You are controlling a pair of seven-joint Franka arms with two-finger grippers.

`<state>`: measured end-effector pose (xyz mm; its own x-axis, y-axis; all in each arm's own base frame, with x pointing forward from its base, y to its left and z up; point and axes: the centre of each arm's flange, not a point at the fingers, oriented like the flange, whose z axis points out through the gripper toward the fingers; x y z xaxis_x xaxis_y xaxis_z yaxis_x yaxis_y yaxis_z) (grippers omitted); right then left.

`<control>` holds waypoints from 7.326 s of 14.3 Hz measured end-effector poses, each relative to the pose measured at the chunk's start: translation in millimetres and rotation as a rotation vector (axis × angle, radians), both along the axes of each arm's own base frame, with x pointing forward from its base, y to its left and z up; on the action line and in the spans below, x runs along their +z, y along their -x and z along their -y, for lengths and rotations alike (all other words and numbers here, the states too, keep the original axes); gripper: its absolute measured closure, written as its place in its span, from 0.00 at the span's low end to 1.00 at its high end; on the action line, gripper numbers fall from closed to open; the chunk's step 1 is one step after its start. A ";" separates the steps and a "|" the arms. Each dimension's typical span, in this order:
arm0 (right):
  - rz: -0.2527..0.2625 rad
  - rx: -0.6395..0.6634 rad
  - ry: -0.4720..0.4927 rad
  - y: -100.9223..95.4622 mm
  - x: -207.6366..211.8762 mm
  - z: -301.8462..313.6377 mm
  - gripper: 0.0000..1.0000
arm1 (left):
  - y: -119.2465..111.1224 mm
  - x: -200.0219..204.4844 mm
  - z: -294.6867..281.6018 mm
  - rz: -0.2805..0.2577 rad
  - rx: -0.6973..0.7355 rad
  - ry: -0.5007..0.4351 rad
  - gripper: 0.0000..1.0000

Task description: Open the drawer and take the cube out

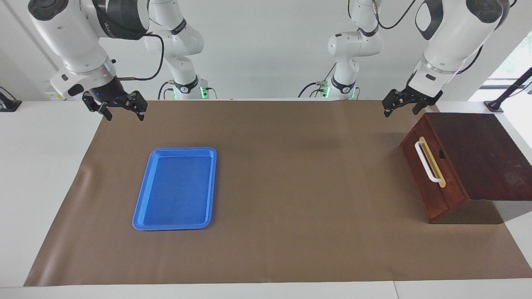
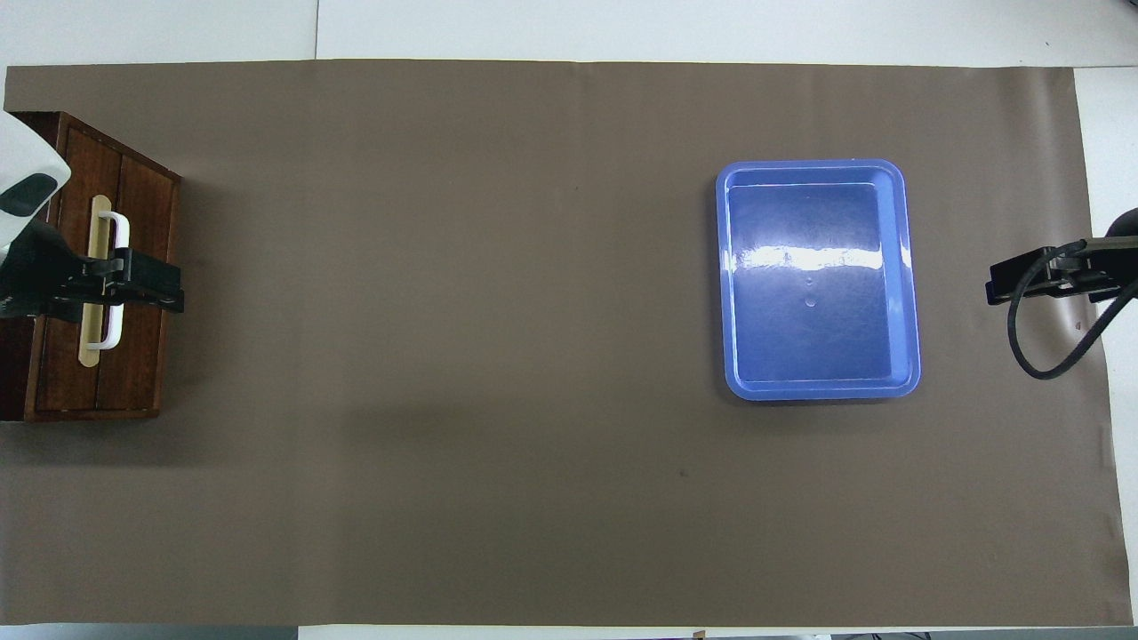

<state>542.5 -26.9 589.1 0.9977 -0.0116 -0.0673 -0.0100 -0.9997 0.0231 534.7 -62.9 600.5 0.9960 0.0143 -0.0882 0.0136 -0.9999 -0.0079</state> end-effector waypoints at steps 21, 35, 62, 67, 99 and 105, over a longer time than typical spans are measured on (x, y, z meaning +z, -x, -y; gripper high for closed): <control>0.000 -0.006 0.000 0.2 0.0 3.0 0.00 | -51.9 -105.8 5.3 0.139 -0.180 -0.318 0.00; 0.000 -0.006 0.000 0.2 0.0 3.0 0.00 | -65.8 -212.8 -31.5 0.168 -0.342 -0.475 0.00; 0.022 -0.005 0.001 -2.3 1.8 3.0 0.00 | -64.2 -223.3 81.6 0.207 -0.132 -0.374 0.00; 0.023 -0.005 0.001 -2.4 1.8 2.9 0.00 | -60.1 -224.2 99.7 0.202 -0.110 -0.372 0.00; 0.024 -0.904 -0.043 -34.7 -39.3 -72.0 0.00 | -96.2 -97.3 -84.4 0.096 1.106 -0.170 0.00; -0.125 -1.216 -0.139 -42.7 -65.2 -122.9 0.00 | -76.8 -139.3 -92.2 0.147 1.243 -0.133 0.00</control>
